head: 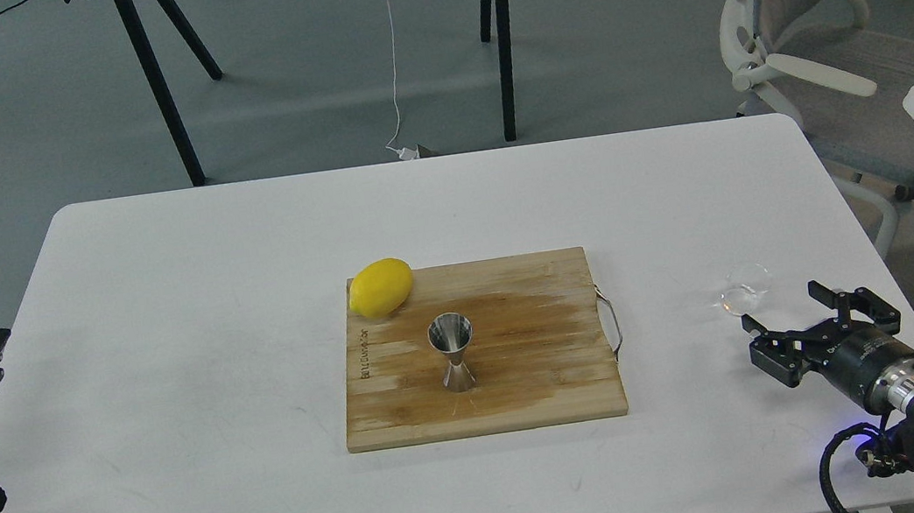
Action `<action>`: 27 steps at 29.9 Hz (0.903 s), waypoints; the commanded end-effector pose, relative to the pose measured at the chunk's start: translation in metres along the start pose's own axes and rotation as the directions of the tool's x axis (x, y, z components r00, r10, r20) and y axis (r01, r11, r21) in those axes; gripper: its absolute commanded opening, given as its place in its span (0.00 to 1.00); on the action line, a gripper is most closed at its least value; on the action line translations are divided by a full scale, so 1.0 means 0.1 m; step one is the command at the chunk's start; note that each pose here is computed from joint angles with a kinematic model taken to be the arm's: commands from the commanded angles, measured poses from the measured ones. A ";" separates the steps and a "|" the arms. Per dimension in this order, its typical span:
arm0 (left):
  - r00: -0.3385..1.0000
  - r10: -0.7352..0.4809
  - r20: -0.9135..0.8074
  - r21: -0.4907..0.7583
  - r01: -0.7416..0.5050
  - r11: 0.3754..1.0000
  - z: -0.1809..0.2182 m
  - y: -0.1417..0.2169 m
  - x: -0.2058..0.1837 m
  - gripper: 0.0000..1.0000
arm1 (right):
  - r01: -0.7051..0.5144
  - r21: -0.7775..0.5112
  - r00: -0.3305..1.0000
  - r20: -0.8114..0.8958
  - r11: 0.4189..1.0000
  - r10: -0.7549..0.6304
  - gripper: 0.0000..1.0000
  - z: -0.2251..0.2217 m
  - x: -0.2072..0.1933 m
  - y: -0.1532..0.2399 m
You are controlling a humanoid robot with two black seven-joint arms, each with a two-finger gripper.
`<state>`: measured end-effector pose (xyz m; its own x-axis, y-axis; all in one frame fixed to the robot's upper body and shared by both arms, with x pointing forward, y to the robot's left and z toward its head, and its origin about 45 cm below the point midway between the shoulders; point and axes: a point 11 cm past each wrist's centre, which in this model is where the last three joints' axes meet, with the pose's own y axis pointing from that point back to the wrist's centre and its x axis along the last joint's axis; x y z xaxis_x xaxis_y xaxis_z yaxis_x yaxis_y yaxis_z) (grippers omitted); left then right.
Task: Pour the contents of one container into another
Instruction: 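Reach the right gripper to the small clear glass cup and grasp it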
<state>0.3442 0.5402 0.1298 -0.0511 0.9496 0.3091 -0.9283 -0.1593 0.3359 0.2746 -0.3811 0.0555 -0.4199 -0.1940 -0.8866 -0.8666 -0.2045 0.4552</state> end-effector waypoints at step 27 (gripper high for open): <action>1.000 -0.018 -0.012 0.030 0.018 0.999 -0.17 0.04 -0.12 1.00 | -0.061 0.032 0.997 0.059 0.998 0.059 0.89 0.06 -0.06 -0.36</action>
<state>0.3344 0.5334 0.1129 -0.0388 0.9548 0.2947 -0.9175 -0.1508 0.3679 0.3064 -0.3686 0.0447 -0.4828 -0.1494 -0.8629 -0.8499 -0.1578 0.5028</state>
